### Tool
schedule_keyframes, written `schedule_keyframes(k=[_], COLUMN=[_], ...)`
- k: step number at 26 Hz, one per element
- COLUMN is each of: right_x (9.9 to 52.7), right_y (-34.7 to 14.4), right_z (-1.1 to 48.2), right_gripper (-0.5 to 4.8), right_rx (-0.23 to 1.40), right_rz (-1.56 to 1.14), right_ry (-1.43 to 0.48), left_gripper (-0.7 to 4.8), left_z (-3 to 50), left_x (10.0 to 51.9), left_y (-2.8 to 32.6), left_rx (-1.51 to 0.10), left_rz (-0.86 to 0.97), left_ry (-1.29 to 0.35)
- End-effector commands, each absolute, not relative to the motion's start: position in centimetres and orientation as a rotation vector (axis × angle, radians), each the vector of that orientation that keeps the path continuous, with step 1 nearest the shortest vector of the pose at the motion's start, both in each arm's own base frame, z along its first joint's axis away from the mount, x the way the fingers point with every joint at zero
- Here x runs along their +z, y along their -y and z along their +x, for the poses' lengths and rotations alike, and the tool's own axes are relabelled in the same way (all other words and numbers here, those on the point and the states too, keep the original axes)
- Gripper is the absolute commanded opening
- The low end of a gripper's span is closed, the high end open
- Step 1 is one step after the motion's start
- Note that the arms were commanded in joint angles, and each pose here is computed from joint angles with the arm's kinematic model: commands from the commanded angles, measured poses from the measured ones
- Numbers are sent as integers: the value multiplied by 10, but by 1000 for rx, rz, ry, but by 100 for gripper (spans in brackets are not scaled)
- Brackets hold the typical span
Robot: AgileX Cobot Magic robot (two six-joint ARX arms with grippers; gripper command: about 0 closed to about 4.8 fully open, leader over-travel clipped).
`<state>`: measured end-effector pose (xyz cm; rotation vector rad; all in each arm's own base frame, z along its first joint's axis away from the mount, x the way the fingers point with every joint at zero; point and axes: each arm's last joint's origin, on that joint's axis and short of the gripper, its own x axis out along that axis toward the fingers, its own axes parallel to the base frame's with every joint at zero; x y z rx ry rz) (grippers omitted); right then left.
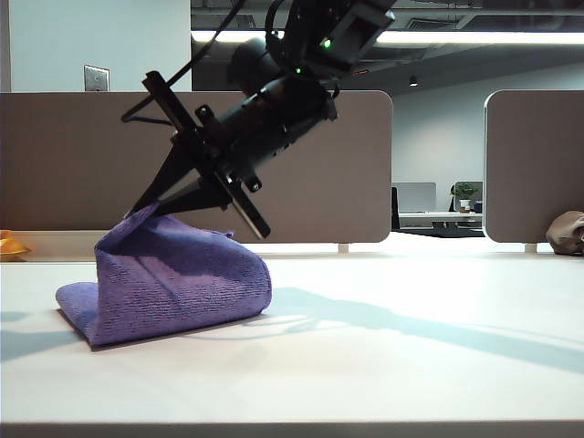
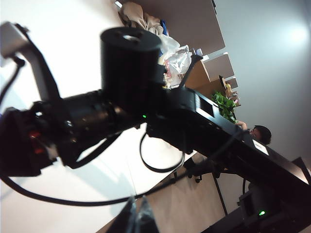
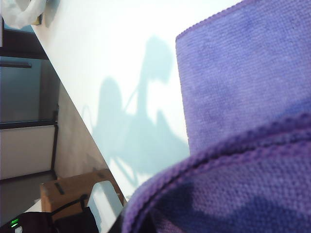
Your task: Fold the bottom of the cloth upward, then fold it vertically to form a square shape.
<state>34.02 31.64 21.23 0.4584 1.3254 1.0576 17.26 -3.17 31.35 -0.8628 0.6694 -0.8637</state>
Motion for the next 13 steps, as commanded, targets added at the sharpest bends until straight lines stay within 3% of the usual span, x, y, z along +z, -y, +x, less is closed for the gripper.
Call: schedule_keyframes(k=[1,13], right_x=[214,209], right_y=[-320,-335], right_z=[343,351], right_gripper=[-6,-6], right_rx=[1086,1130], right_rz=[472,529], right_ry=[-1313,-1267], left_gripper=[12,12], left_z=[169,163], left_x=[317,316], left_y=[32,31], left_rx=[-872,-862], left_rz=[-857,-861], left_ry=[-660,-682])
